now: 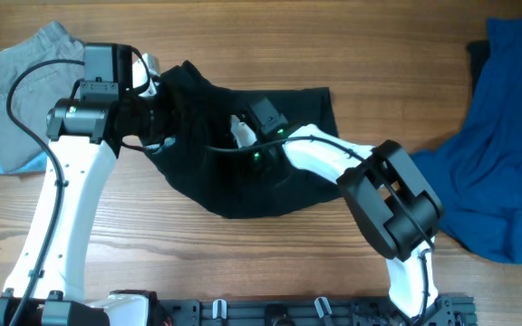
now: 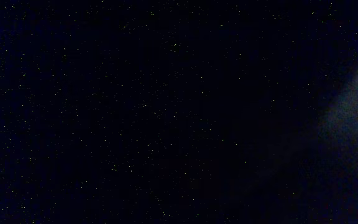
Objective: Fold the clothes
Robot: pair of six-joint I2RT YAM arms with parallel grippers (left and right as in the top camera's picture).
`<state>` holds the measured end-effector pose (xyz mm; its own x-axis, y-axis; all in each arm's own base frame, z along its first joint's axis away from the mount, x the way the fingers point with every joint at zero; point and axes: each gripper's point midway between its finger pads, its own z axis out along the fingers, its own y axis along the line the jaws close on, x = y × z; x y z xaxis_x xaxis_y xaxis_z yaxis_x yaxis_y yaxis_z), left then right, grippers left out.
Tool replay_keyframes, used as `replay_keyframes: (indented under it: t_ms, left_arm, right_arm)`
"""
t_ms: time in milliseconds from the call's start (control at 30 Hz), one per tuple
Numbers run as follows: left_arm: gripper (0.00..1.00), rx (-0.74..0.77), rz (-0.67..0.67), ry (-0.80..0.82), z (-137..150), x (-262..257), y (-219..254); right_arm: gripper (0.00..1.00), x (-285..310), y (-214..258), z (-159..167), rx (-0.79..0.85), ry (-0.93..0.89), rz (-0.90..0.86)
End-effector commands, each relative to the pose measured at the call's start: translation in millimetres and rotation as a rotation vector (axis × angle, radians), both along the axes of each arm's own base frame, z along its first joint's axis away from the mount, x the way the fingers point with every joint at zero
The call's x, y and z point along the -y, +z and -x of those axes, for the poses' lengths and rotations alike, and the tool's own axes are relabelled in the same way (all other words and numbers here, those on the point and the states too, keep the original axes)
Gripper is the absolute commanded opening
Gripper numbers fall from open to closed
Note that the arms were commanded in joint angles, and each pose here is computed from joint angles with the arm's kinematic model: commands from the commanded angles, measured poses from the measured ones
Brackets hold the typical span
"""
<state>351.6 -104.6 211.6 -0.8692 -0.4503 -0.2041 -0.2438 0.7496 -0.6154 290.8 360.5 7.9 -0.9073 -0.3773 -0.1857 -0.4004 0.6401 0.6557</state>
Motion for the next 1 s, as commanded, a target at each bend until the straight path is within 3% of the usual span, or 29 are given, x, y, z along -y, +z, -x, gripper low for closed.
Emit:
replay_keyframes:
  t_ms: [0,133,267,333,433,567,833,967]
  left_arm:
    - [0.04,0.014,0.065,-0.021,1.7,9.4,13.3]
    - [0.04,-0.022,0.03,-0.002,2.1,4.2,2.1]
    - [0.04,-0.026,0.011,0.01,0.3,1.0,-1.3]
    - [0.04,-0.026,0.011,0.01,0.1,1.0,-1.7]
    - [0.04,-0.022,0.011,0.004,-0.8,3.4,-1.6]
    - [0.04,-0.005,0.018,-0.037,-4.1,27.0,-2.7]
    - [0.04,-0.11,0.048,-0.081,-11.1,138.1,-58.8]
    - [0.04,-0.023,0.086,-0.164,-23.0,194.9,-76.6]
  right_arm:
    - [0.05,-5.2,0.0,-0.4,-0.013,-0.01,-0.009]
    - [0.05,56.2,28.4,-40.7,0.072,-0.102,0.11]
    - [0.05,167.7,75.0,-80.5,0.169,-0.305,0.279]
    - [0.05,220.6,72.1,-86.4,0.138,-0.412,0.385]
    - [0.04,263.1,48.6,-77.0,0.054,-0.465,0.458]
    - [0.04,270.8,15.6,-53.9,-0.025,-0.454,0.489]
    - [0.04,255.6,-17.8,-15.4,-0.107,-0.41,0.461]
    - [0.04,250.8,-20.9,-6.0,-0.14,-0.402,0.435]
